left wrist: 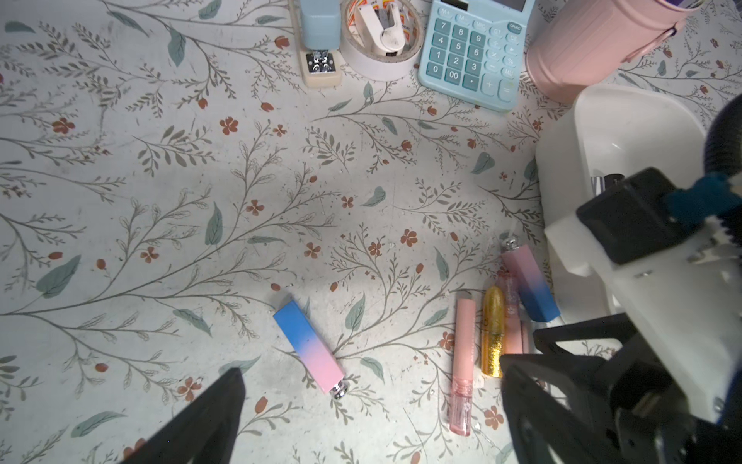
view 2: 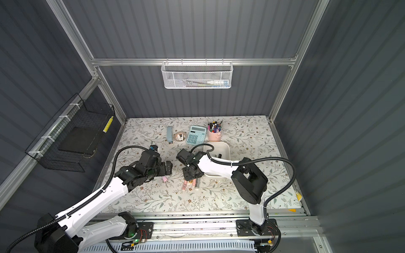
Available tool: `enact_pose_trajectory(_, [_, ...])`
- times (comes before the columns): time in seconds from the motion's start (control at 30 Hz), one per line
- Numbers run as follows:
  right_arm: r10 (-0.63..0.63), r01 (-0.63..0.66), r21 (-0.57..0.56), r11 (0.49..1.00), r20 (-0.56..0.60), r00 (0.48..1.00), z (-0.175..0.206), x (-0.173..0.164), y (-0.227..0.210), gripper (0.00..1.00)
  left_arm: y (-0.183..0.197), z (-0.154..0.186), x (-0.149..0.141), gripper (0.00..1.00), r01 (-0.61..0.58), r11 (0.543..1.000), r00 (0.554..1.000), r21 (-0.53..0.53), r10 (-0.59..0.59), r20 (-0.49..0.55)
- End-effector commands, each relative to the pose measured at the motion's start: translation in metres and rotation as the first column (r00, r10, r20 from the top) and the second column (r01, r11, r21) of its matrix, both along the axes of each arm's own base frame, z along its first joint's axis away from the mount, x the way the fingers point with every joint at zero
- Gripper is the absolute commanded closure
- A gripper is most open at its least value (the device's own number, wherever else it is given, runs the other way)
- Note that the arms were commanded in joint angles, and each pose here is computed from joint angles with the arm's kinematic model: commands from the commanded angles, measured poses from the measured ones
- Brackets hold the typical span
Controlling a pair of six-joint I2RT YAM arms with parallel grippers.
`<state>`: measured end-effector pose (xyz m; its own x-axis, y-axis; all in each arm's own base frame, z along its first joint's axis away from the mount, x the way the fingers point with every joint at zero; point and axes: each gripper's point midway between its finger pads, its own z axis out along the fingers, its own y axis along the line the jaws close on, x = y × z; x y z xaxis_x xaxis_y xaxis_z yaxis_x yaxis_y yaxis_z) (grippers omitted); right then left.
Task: Put the lipstick into the storage box
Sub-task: Pick up the lipstick at the center of the board.
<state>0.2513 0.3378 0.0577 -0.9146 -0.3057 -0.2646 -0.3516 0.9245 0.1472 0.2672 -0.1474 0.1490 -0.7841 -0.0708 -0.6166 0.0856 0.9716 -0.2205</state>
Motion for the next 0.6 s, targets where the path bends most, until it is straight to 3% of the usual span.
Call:
enact_pose_trajectory(0.0, [0.002, -0.002, 0.003, 1.000, -0.010, 1.000, -0.002, 0.000, 0.006, 0.56, 0.003, -0.016, -0.004, 0.00, 0.016, 0.999, 0.998, -0.047, -0.019, -0.061])
enact_pose_trajectory(0.57, [0.007, -0.008, -0.023, 1.000, -0.051, 0.999, -0.016, 0.000, 0.010, 0.59, 0.013, -0.033, -0.004, 0.00, 0.002, 0.997, 0.995, -0.083, -0.011, -0.099])
